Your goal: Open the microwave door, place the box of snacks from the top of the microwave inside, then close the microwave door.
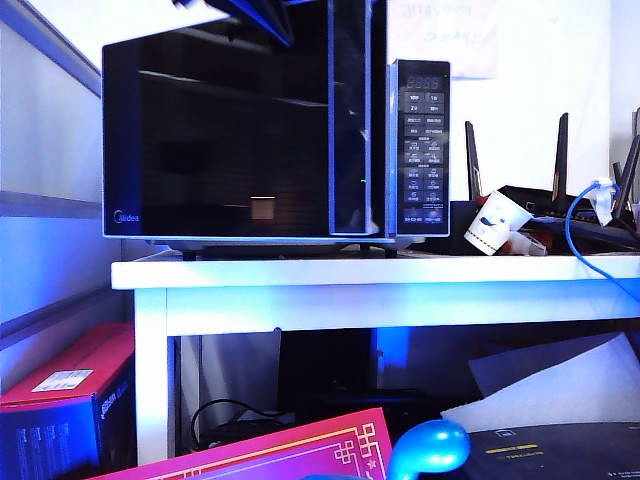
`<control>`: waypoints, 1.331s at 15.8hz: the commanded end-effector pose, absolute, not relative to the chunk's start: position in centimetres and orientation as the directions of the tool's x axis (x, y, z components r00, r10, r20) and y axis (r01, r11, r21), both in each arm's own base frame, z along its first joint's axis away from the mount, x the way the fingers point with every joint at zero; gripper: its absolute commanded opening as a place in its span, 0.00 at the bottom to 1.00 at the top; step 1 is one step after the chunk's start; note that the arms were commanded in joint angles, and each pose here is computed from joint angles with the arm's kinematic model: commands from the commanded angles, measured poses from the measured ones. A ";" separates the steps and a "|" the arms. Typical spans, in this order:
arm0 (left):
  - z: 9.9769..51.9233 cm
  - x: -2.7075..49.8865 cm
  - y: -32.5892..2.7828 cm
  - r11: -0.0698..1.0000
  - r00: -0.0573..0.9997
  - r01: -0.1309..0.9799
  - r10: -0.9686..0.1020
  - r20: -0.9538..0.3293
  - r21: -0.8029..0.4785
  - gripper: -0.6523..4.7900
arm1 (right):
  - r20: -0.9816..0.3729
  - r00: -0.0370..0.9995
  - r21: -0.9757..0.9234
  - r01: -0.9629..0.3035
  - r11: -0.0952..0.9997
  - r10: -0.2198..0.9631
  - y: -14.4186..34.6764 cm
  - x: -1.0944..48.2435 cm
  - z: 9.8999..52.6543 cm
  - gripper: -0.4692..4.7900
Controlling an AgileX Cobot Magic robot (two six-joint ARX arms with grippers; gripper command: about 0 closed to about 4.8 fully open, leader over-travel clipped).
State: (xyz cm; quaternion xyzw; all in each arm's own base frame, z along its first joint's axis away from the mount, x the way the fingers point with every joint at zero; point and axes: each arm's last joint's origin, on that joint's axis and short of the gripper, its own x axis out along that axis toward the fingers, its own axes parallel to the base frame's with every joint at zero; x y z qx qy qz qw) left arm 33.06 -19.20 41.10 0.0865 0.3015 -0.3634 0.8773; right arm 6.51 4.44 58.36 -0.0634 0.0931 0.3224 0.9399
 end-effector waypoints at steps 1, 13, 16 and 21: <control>41.1 34.2 -20.0 0.716 0.591 0.696 -0.615 -0.522 -0.055 0.11 | -0.219 0.771 -0.057 -0.622 0.781 0.598 4.6 6.8 58.4 0.08; 40.1 38.7 -23.3 0.670 0.656 0.742 -0.725 -0.209 0.003 0.11 | -0.244 0.770 -0.052 -0.617 0.785 0.589 5.3 7.8 58.2 0.08; 39.6 39.7 -23.7 0.699 0.693 0.715 -0.703 -0.162 0.026 0.11 | -0.267 0.768 -0.049 -0.614 0.788 0.582 5.7 8.5 58.0 0.08; 38.4 41.0 -24.5 0.707 0.706 0.706 -0.699 -0.114 0.041 0.11 | -0.309 0.792 -0.063 -0.569 0.820 0.526 6.2 9.6 57.3 0.08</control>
